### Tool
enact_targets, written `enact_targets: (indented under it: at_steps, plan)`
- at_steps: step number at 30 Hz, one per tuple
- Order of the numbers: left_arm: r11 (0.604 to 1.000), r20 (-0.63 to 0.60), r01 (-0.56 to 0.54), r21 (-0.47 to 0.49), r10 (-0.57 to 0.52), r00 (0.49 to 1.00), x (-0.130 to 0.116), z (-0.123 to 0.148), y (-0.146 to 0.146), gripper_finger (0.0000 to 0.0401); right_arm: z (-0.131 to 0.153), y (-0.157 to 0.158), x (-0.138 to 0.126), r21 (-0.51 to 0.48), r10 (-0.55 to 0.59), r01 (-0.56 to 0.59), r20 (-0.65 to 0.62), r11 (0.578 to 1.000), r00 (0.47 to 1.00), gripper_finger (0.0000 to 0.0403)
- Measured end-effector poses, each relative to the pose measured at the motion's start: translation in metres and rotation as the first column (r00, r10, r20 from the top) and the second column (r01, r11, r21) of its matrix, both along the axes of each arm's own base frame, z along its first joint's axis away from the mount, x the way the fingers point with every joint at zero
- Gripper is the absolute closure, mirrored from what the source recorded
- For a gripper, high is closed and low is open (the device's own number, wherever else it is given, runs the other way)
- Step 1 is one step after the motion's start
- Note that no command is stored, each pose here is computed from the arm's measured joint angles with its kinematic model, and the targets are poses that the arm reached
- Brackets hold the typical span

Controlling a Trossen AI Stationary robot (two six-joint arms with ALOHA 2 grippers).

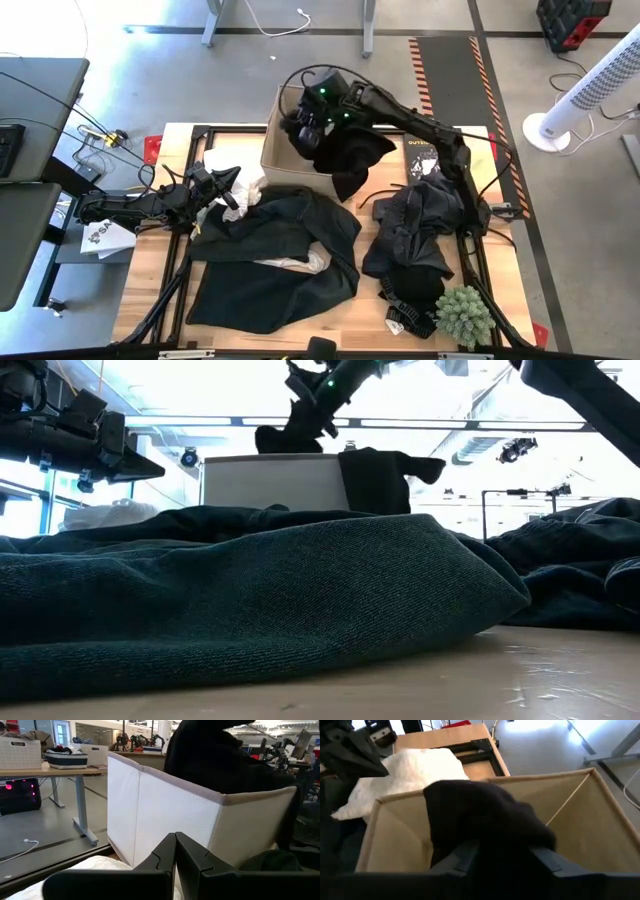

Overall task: Sort clothes
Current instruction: Put the black shirt into the laundry bin

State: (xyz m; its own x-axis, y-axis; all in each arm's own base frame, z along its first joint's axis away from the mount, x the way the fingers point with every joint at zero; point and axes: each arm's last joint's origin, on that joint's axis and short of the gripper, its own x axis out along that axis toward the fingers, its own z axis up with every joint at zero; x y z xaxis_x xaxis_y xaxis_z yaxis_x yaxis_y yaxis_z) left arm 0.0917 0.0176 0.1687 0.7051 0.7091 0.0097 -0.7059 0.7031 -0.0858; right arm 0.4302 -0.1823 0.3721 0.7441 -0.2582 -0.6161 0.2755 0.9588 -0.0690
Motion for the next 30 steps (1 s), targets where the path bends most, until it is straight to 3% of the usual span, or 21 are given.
enact_targets:
  at_steps: [6, 11, 14, 17, 19, 22, 25, 30]
  plan:
    - [1.000, 0.001, 0.000, 0.000, 0.000, 1.000, 0.000, 0.000, 0.000, 0.0394, 0.038, 0.022, -0.035, 0.099, -0.097, 0.097, -0.005, 0.990, 0.995, 0.0205]
    - [1.000, 0.000, 0.000, 0.000, 0.000, 1.000, 0.000, 0.000, 0.000, 0.0394, 0.034, 0.043, -0.059, 0.229, -0.197, 0.246, -0.214, 0.942, 0.957, 0.0194]
    - [1.000, 0.001, 0.000, 0.000, 0.000, 1.000, 0.000, 0.000, 0.000, 0.0394, 0.024, 0.059, -0.069, 0.270, -0.239, 0.354, -0.381, 0.896, 0.893, 0.0195]
    - [1.000, 0.001, 0.000, 0.000, 0.000, 1.000, 0.000, 0.000, 0.000, 0.0394, 0.009, 0.077, -0.067, 0.182, -0.279, 0.421, -0.514, 0.889, 0.811, 0.0196]
    - [1.000, 0.000, 0.000, 0.000, 0.000, 1.000, 0.000, 0.000, 0.000, 0.0394, 0.006, 0.086, -0.060, 0.065, -0.375, 0.461, -0.487, 0.885, 0.789, 0.0198]
    - [1.000, 0.000, 0.000, 0.000, 0.000, 1.000, 0.000, 0.000, 0.000, 0.0394, 0.009, 0.092, -0.062, -0.056, -0.507, 0.539, -0.435, 0.840, 0.744, 0.0203]
    - [1.000, 0.000, 0.000, 0.000, 0.000, 1.000, 0.000, 0.000, 0.000, 0.0394, 0.010, 0.084, -0.064, -0.046, -0.565, 0.603, -0.411, 0.797, 0.715, 0.0209]
    - [1.000, 0.000, 0.000, 0.000, 0.000, 1.000, 0.000, 0.000, 0.000, 0.0394, -0.001, 0.052, -0.072, 0.035, -0.578, 0.669, -0.472, 0.742, 0.666, 0.0217]
